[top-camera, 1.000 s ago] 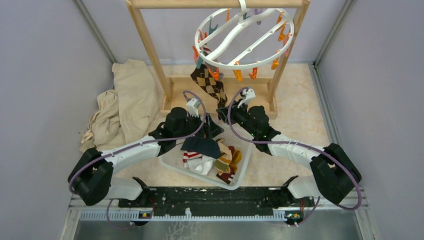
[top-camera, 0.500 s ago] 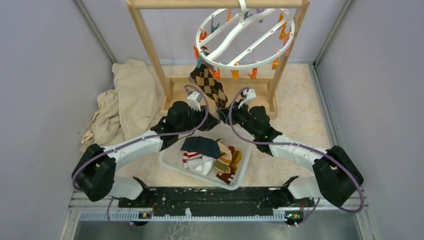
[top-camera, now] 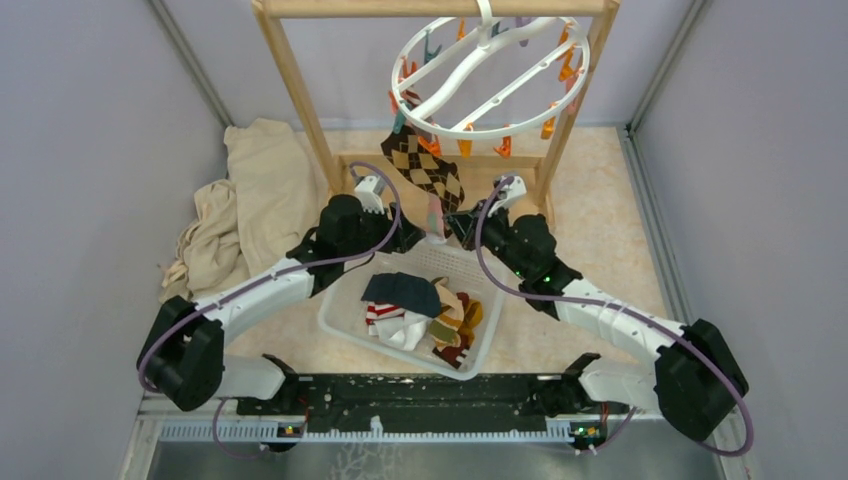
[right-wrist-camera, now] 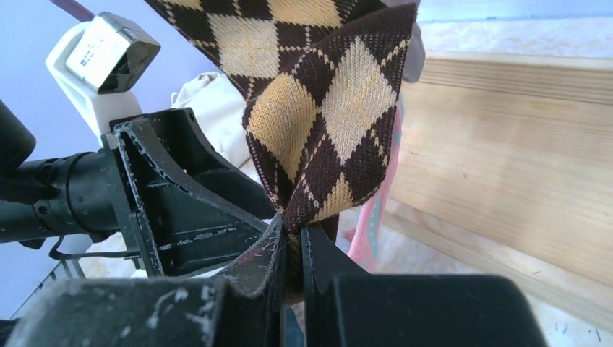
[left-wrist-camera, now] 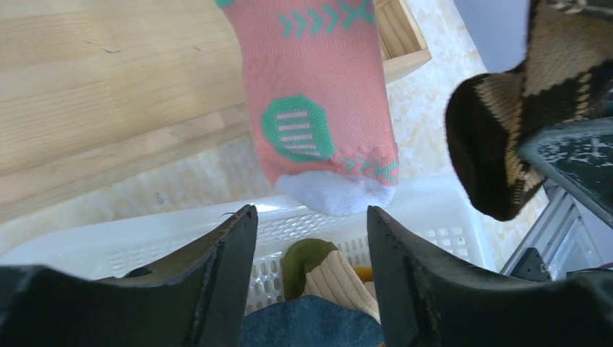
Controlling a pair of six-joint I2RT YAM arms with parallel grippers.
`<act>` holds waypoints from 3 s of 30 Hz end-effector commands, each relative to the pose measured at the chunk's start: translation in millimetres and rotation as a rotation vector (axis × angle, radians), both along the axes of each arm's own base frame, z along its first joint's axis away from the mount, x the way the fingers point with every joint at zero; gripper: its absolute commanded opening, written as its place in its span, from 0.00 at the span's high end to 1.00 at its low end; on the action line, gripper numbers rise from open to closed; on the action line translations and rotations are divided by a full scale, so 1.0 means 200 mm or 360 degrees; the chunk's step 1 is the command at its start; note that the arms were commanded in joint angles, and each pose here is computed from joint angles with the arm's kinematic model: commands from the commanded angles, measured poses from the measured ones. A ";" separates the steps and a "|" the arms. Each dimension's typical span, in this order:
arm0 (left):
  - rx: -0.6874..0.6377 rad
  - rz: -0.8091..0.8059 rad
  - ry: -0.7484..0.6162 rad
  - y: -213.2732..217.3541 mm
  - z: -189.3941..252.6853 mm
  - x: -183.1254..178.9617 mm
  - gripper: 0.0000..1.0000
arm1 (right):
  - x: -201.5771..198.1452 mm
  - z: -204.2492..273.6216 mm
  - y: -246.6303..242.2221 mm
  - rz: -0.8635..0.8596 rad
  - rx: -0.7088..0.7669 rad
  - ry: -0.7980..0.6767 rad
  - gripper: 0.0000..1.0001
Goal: Remove the socks clipped to the hanger
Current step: Remove the sock from the hanger.
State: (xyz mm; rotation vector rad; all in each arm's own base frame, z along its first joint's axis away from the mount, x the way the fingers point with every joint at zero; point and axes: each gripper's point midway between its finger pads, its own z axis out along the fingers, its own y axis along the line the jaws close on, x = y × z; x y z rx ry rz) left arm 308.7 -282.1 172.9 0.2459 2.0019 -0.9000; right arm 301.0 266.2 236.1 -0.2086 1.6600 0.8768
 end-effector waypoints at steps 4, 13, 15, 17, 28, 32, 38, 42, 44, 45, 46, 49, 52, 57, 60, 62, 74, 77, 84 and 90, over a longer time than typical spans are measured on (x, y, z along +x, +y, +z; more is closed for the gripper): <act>-0.0040 -0.0001 -0.0135 0.03 0.27 -0.01 0.23 | -0.10 0.15 -0.07 -0.0003 0.0069 -0.0104 1.00; -0.0081 0.0003 -0.0271 0.08 0.54 -0.06 0.15 | -0.28 0.17 -0.17 0.0049 0.0148 -0.0063 1.00; -0.0083 0.0008 -0.0296 0.10 0.58 -0.07 0.14 | -0.31 0.17 -0.19 0.0046 0.0148 -0.0060 1.00; -0.0093 0.0014 -0.0334 0.11 0.63 -0.07 0.12 | -0.34 0.19 -0.22 0.0048 0.0141 -0.0061 1.00; -0.0159 -0.0174 -0.0389 0.21 0.76 -0.03 0.01 | -0.37 0.21 -0.35 -0.0093 0.0044 -0.0043 1.00; -0.0279 -0.0265 -0.0426 0.23 0.87 0.01 0.01 | -0.33 0.21 -0.35 -0.0122 -0.0003 -0.0042 1.00; -0.0525 -0.0435 -0.0487 0.23 0.99 0.05 0.01 | -0.29 0.22 -0.32 -0.0121 -0.0046 -0.0035 1.00; -0.0699 -0.0614 -0.0503 0.22 1.06 0.03 0.01 | -0.26 0.22 -0.32 -0.0110 -0.0057 -0.0015 1.00; -0.0736 -0.0667 -0.0513 0.21 1.08 0.03 0.01 | -0.25 0.23 -0.32 -0.0077 -0.0049 -0.0009 1.00; -0.0749 -0.0680 -0.0520 0.21 1.09 0.03 0.01 | -0.25 0.23 -0.32 -0.0068 -0.0048 -0.0009 1.00; -0.0756 -0.0691 -0.0529 0.21 1.09 0.04 0.01 | -0.25 0.24 -0.32 -0.0048 -0.0046 -0.0016 1.00; -0.0789 -0.0731 -0.0530 0.20 1.10 0.07 0.01 | -0.27 0.28 -0.29 0.0035 -0.0040 -0.0047 1.00; -0.0824 -0.0768 -0.0538 0.18 1.10 0.10 0.01 | -0.29 0.30 -0.24 0.0157 -0.0033 -0.0052 1.00; -0.0830 -0.0777 -0.0569 0.17 1.08 0.15 0.03 | -0.33 0.31 -0.17 0.0320 -0.0032 -0.0035 1.00; -0.0815 -0.0740 -0.0606 0.17 1.09 0.18 0.03 | -0.35 0.31 -0.16 0.0344 -0.0027 -0.0031 1.00; -0.0821 -0.0736 -0.0618 0.17 1.10 0.20 0.03 | -0.36 0.31 -0.17 0.0345 -0.0027 -0.0029 1.00; -0.0902 -0.0802 -0.0708 0.15 1.20 0.24 0.09 | -0.35 0.26 -0.17 0.0335 -0.0035 -0.0002 1.00; -0.0913 -0.0815 -0.0726 0.14 1.22 0.24 0.11 | -0.35 0.26 -0.17 0.0333 -0.0034 0.0002 1.00; -0.0926 -0.0844 -0.0773 0.09 1.27 0.26 0.17 | -0.35 0.25 -0.17 0.0323 -0.0039 0.0012 1.00; -0.0940 -0.0871 -0.0796 0.05 1.30 0.27 0.22 | -0.35 0.23 -0.18 0.0316 -0.0043 0.0013 1.00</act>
